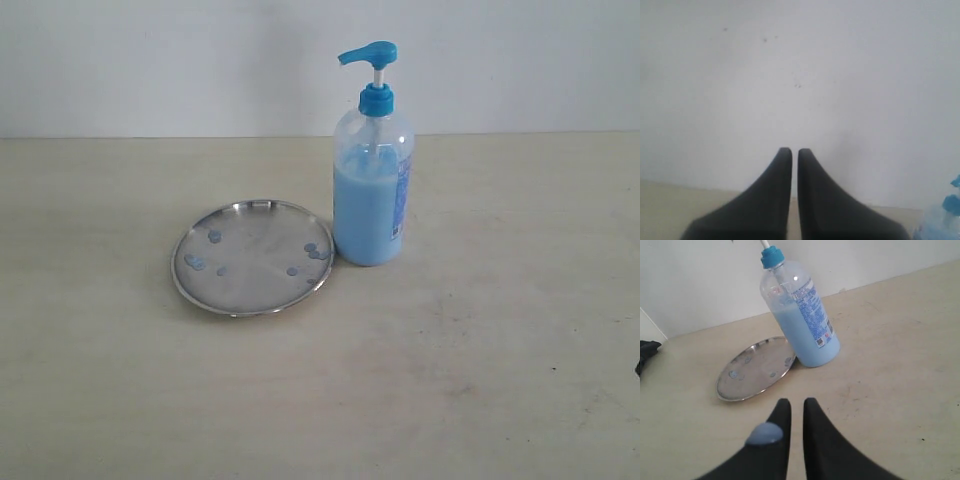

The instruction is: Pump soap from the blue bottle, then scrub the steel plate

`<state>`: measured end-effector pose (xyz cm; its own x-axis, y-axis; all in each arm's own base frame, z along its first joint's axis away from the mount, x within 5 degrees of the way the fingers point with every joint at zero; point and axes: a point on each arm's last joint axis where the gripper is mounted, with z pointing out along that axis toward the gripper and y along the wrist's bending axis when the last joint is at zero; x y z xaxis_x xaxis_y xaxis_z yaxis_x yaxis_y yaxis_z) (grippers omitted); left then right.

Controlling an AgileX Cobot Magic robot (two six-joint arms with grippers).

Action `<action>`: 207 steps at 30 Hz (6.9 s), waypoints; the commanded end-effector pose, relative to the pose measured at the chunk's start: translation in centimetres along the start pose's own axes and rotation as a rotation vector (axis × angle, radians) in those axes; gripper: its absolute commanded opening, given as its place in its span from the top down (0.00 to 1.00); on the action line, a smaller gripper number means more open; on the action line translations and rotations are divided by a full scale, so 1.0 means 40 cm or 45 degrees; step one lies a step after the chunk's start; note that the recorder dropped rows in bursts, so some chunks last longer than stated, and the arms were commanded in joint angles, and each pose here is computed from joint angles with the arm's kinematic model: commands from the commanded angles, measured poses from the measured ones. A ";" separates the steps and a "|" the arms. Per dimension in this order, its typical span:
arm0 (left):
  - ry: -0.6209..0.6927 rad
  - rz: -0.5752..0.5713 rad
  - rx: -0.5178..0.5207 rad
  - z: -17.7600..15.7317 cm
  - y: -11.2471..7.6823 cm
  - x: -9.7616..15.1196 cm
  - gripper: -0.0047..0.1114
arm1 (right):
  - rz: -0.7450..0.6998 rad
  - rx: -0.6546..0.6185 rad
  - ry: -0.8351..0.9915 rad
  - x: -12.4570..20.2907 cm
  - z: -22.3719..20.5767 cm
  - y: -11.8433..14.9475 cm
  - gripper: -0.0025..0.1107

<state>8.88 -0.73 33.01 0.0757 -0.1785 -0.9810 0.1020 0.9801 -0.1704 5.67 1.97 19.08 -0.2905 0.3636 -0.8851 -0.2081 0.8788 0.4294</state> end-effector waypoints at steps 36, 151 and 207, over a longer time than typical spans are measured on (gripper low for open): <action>1.845 0.072 0.503 0.513 -0.179 0.420 0.92 | 0.024 0.001 0.009 0.001 0.001 0.000 0.98; 1.649 -0.048 1.223 0.826 -0.210 0.584 0.92 | 0.024 0.001 0.009 0.001 0.001 0.000 0.98; 0.324 0.520 0.486 -0.140 -0.069 0.006 0.92 | 0.053 -0.013 -0.017 -0.004 0.001 0.003 0.98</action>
<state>3.94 -3.67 33.45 0.0523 0.3480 -0.9360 0.5033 0.8004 0.3257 5.69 2.02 19.17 -0.2932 0.4039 -0.8665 -0.2032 0.8594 0.4693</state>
